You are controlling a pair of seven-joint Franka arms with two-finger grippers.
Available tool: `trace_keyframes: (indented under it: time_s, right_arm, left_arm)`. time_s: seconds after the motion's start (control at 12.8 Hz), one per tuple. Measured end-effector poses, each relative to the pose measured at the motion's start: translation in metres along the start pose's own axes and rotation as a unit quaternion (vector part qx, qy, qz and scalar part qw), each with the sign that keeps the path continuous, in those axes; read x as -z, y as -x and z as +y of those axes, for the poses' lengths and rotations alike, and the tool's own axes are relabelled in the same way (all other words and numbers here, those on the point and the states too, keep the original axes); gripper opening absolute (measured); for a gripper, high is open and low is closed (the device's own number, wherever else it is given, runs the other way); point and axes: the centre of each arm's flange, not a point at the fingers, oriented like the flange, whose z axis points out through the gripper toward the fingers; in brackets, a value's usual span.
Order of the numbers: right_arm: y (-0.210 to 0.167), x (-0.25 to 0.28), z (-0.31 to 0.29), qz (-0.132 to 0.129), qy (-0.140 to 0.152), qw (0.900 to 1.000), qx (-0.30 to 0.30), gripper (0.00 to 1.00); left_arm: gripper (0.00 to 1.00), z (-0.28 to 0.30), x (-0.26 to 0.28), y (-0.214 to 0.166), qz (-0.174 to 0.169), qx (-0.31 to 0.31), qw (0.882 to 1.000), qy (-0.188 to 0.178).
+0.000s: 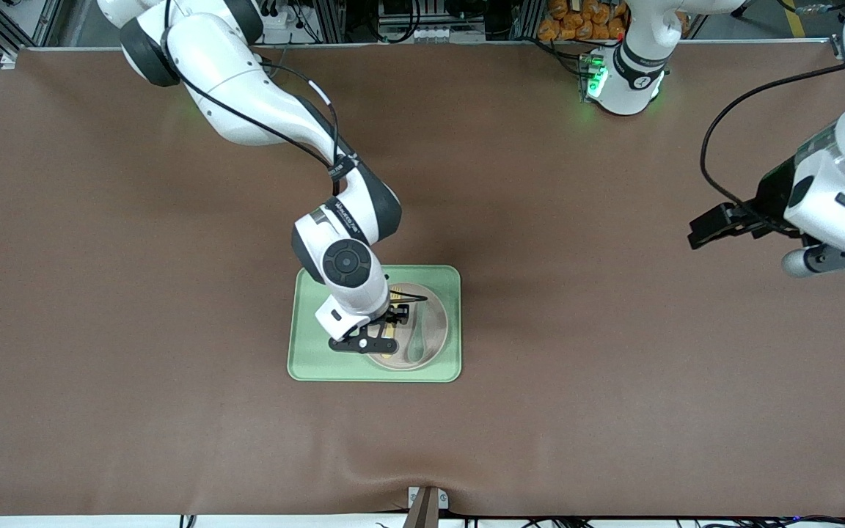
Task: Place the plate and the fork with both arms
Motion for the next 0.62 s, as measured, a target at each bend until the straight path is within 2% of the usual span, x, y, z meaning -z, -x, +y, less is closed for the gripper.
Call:
trace_keyframes:
  time_s: [0.08, 0.23, 0.62]
  right_arm:
    - [0.003, -0.007, -0.004, 0.001, 0.001, 1.0, 0.003, 0.63]
    - [0.007, -0.018, -0.007, 0.003, 0.008, 1.0, 0.005, 0.58]
    - [0.011, -0.03, -0.011, 0.0, 0.012, 1.0, 0.002, 0.51]
  left_arm:
    - [1.0, -0.001, 0.005, 0.005, -0.001, -0.001, 1.0, 0.0]
    - [1.0, -0.003, 0.013, 0.012, -0.001, -0.002, 1.0, 0.0]
    - [1.0, -0.023, 0.015, 0.017, -0.006, 0.006, 1.0, -0.001]
